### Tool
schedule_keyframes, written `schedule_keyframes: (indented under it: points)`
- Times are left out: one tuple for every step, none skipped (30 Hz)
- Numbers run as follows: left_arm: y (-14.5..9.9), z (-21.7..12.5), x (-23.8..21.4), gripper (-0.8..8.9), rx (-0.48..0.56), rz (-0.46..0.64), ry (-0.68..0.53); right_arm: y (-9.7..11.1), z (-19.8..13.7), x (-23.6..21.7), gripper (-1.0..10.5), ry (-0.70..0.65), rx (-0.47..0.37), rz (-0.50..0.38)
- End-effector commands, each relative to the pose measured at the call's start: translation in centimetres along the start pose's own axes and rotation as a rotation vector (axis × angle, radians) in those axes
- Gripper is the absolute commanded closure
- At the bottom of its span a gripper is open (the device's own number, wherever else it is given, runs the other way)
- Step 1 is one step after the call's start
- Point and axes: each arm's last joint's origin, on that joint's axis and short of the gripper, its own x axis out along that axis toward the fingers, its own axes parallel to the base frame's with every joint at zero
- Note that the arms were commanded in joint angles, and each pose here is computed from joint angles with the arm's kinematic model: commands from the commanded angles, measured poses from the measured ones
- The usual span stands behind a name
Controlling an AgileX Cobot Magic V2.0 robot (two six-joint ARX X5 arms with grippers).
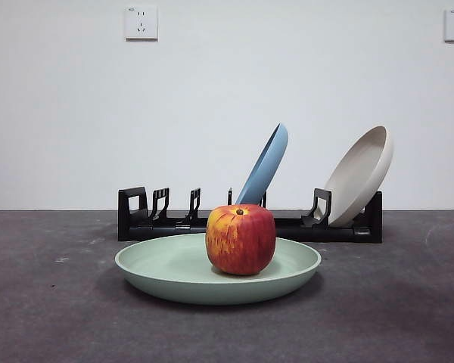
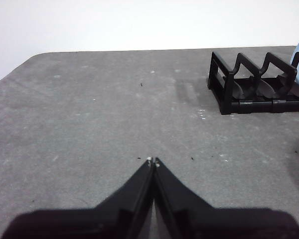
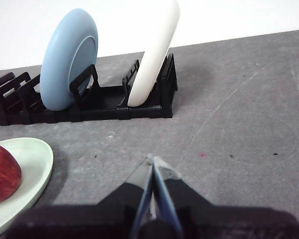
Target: Take the green plate from the plate rack,put the plate on the table,take the apple from the table,put the apple in the plate
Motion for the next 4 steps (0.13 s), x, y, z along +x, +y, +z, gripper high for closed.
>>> schedule_keyframes:
  points:
    - [0.01,-0.39,0.12,8.16,-0.010,0.000,0.008,-0.06,-0.44,0.10,9.5,0.016,0.011,-0.004]
    - [0.01,-0.39,0.12,8.15,-0.010,0.000,0.008,-0.06,-0.44,0.10,9.5,0.016,0.011,-0.004]
    - [0.01,-0.39,0.12,8.16,-0.010,0.000,0.008,-0.06,-0.44,0.10,9.5,0.016,0.011,-0.004]
    - [0.01,-0.39,0.12,8.16,-0.010,0.000,0.008,-0.06,-0.44,0.10,9.5,0.016,0.011,-0.004]
